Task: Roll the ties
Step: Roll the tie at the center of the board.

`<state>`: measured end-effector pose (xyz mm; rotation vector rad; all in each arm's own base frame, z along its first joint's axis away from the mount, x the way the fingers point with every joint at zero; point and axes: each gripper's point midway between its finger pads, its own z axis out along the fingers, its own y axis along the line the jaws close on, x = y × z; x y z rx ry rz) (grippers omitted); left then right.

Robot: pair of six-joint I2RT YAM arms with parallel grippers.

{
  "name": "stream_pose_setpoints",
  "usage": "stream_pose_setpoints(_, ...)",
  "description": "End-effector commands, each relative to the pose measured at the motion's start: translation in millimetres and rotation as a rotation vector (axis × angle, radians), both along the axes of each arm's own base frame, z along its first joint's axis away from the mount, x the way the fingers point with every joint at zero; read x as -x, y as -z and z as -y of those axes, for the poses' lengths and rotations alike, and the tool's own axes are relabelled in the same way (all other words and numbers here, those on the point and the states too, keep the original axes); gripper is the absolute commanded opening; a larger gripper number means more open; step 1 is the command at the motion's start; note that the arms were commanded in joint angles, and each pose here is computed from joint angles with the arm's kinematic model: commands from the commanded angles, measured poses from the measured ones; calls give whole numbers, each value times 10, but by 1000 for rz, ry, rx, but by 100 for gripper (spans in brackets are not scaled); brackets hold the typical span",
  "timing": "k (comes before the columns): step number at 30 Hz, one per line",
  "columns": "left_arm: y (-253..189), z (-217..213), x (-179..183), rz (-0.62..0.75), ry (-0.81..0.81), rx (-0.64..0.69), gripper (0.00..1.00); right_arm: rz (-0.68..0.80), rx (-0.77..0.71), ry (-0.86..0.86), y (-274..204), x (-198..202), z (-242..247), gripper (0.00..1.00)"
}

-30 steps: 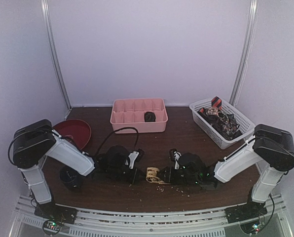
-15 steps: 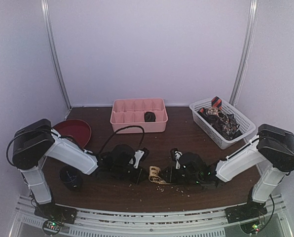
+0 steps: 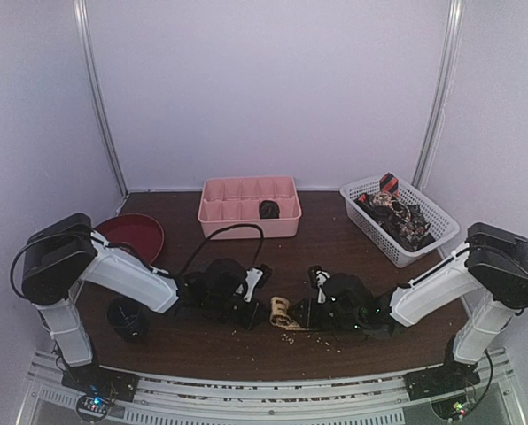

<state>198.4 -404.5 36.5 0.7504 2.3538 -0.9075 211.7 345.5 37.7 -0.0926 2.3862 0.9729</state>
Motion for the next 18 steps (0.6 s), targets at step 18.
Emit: stream_pose_setpoints(18, -363, 74, -77, 51, -72, 63, 1, 24, 3, -15, -38, -3, -20, 23)
